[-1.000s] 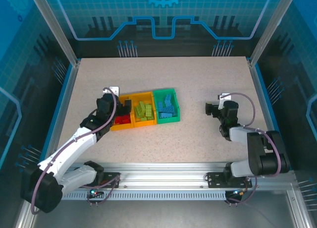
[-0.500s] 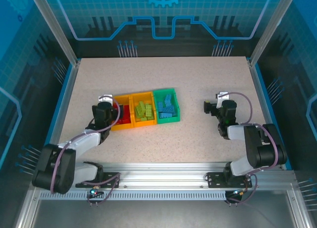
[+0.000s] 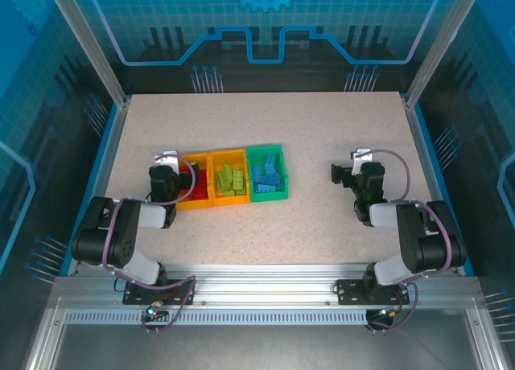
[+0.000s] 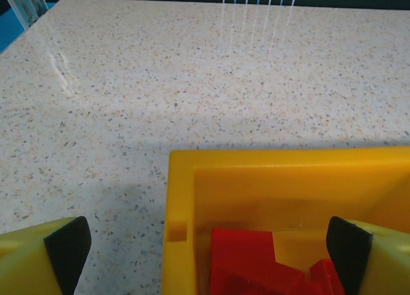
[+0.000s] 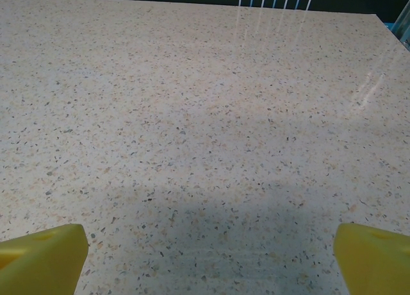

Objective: Sort the legos into containers by color

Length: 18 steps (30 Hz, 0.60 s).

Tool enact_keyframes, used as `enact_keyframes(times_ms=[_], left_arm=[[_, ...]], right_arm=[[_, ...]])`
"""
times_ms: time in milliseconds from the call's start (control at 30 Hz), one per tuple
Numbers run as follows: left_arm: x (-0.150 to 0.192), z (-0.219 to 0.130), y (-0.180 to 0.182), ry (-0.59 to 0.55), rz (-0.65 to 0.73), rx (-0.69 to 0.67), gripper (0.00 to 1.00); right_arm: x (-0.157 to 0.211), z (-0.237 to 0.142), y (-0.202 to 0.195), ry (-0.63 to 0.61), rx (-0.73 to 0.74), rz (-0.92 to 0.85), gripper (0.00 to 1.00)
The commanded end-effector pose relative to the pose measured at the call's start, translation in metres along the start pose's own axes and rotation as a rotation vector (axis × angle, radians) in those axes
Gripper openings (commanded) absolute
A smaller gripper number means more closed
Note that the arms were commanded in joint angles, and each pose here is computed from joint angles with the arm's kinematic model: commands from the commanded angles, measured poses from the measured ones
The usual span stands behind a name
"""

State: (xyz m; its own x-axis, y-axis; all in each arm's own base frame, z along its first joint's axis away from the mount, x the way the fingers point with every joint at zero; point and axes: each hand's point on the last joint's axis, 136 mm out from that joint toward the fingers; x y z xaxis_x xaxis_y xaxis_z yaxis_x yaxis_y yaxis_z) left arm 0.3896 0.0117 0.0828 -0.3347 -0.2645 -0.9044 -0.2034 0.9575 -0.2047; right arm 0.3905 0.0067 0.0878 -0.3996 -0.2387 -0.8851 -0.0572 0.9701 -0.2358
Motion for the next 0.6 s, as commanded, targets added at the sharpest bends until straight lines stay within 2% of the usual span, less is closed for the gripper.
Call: enact_keyframes(times_ms=[0, 567], left_arm=[[-0.0119, 0.0010, -0.0061, -0.043, -0.024, 0.038, 0.99], [-0.0118, 0.0016, -0.0113, -0.038, -0.013, 0.062, 0.99]], right_arm=[[-0.0101, 0.0007, 0.0027, -0.035, -0.004, -0.011, 1.00], [-0.0096, 0.0007, 0.0028, -0.033, -0.004, -0.011, 1.00]])
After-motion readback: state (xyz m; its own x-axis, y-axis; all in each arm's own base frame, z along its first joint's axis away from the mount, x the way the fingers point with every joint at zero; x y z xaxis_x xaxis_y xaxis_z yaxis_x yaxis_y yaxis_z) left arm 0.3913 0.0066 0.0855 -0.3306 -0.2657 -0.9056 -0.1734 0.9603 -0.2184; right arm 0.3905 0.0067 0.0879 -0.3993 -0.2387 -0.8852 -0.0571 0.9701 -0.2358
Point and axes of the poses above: each hand's point on the last joint's axis, 136 mm out from that joint toward the fingers, its own z axis out along the fingers, its own y axis along the line the jaws close on, x = y × z, and after that the axes turned 11 degrees about -z, right-handed
